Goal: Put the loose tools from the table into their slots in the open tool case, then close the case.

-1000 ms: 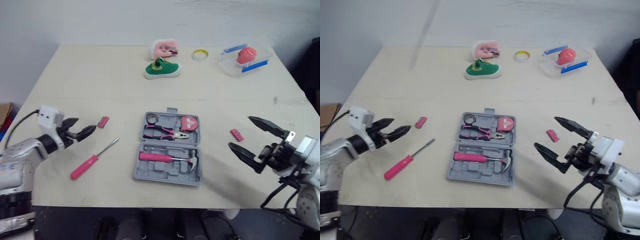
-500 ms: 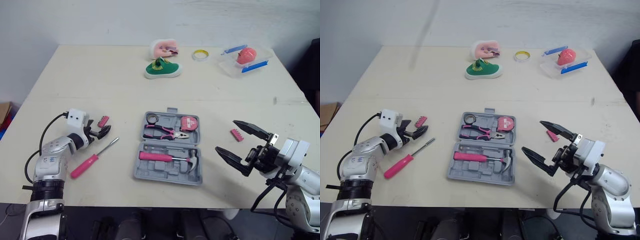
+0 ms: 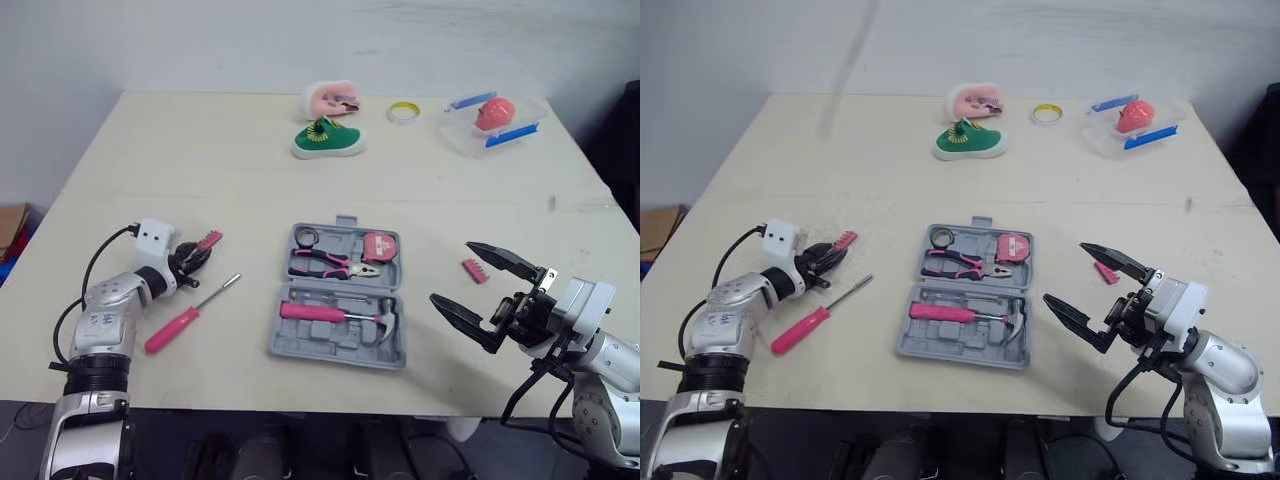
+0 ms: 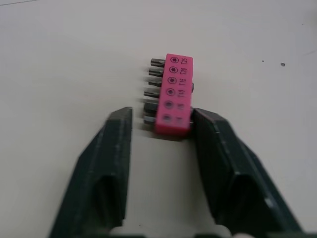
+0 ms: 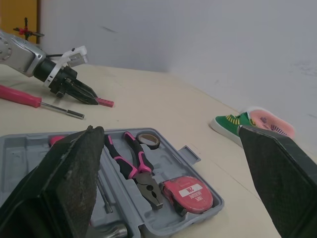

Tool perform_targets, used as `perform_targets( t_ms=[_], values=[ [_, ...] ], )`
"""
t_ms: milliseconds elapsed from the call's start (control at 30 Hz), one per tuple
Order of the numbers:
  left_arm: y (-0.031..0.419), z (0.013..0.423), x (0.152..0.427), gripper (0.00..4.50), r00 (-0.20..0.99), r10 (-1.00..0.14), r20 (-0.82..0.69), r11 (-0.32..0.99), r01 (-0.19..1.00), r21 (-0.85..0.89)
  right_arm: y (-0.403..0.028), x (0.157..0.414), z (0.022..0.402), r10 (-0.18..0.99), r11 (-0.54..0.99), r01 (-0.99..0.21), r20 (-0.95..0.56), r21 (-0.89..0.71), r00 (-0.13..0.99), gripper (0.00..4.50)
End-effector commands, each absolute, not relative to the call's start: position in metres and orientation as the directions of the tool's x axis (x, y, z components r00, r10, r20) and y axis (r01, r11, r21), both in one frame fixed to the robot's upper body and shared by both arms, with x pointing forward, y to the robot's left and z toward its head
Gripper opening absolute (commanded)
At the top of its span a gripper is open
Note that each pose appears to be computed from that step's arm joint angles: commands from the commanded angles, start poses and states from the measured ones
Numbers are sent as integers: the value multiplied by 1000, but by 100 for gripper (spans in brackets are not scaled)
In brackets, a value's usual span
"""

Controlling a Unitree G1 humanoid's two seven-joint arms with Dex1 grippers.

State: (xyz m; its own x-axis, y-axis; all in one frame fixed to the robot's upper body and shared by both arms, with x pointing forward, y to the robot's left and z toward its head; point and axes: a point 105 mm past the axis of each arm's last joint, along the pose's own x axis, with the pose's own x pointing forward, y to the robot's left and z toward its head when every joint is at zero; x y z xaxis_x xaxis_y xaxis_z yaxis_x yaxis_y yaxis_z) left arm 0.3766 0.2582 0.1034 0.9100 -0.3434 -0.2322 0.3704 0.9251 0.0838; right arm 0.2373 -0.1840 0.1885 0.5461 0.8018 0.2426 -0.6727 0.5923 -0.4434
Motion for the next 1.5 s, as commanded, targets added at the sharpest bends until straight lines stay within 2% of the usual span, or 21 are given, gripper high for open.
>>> perform_targets(
  t_ms=[33,233,300,367,633,900,967,1000,1033,1133,1200,1500],
  values=[
    [260,80,371,49,894,-340,-293,930,367,40,-182,233,198,810,579,-657,250,-483,530,450],
    [271,87,368,49,903,-336,-269,927,367,73,-181,233,199,814,574,-663,244,-480,528,450],
    [275,112,365,49,905,-390,-167,910,407,77,-181,234,198,815,573,-666,243,-478,526,450],
    [278,124,358,49,887,-439,-144,882,456,119,-181,234,197,815,572,-669,243,-474,525,450],
    [296,122,329,49,846,-491,-207,843,522,132,-179,232,189,817,572,-682,242,-455,524,450],
    [296,98,312,49,824,-506,-253,831,545,114,-175,231,191,826,559,-696,234,-452,512,450],
    [301,101,309,151,832,-499,-240,834,537,125,-172,231,194,831,553,-697,233,-457,506,450],
    [304,104,307,171,830,-505,-235,829,543,135,-171,232,196,832,550,-698,234,-459,503,450],
    [306,106,305,228,827,-511,-233,824,549,142,-170,232,198,833,549,-698,234,-460,501,450],
    [325,115,299,347,811,-522,-264,800,573,178,-168,232,200,835,546,-702,234,-458,498,450],
    [337,121,301,347,821,-504,-269,810,557,183,-167,233,201,836,545,-704,232,-456,497,450],
    [313,116,314,347,674,-653,-346,643,735,217,-168,239,203,839,538,-707,217,-459,498,450]
  ],
)
